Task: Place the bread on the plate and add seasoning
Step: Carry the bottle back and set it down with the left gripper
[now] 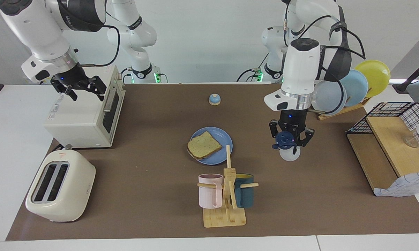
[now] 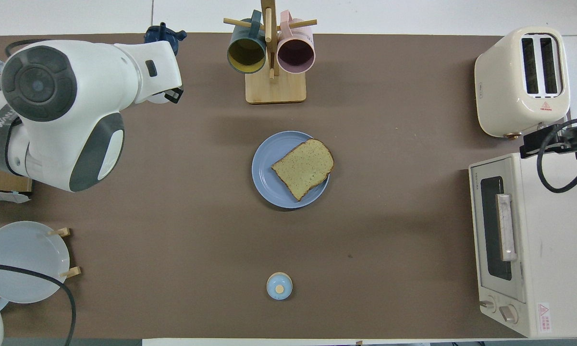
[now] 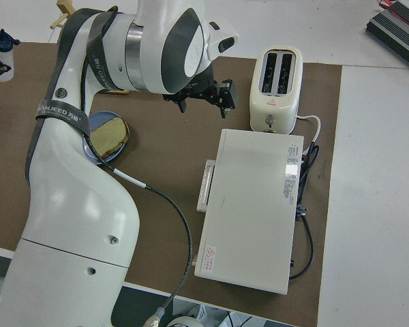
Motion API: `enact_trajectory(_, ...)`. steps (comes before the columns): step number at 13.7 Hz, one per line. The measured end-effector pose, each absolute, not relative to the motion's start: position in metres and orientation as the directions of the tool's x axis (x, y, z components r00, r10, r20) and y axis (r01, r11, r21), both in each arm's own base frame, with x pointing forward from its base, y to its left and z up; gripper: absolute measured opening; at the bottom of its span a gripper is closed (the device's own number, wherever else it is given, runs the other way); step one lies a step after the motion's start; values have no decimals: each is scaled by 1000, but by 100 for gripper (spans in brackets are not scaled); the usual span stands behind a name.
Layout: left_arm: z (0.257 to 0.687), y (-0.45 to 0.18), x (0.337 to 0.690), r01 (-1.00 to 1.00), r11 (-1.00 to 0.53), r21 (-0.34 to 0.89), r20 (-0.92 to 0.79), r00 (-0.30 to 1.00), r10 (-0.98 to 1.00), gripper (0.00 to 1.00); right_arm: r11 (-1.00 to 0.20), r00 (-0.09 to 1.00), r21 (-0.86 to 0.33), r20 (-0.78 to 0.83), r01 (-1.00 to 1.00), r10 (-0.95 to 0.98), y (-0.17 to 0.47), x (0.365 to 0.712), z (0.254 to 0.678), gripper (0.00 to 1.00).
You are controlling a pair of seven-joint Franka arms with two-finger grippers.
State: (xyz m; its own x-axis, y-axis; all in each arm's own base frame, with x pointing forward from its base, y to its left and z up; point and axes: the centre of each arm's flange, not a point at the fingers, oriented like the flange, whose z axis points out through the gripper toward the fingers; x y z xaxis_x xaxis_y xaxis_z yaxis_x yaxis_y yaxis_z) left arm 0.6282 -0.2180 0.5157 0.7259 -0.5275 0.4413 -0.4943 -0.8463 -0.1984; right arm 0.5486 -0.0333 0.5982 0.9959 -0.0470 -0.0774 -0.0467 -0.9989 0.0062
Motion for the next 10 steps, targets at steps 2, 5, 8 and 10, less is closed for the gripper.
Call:
enact_trajectory(2, 498, -208, 638, -405, -908, -103, 558, 733, -390, 46, -999, 996, 6, -77, -47, -47, -33, 549, 598, 100)
enact_trajectory(5, 458, -203, 654, -336, -942, -19, 609, 743, -277, 46, -999, 996, 6, -77, -47, -47, -33, 549, 598, 100)
enact_trajectory(8, 417, -191, 670, -314, -949, 17, 637, 736, -232, 46, -999, 996, 6, -77, -47, -47, -33, 549, 598, 100)
enact_trajectory(10, 396, -188, 674, -310, -950, 30, 637, 739, -221, 46, -999, 996, 6, -77, -47, -47, -33, 549, 598, 100)
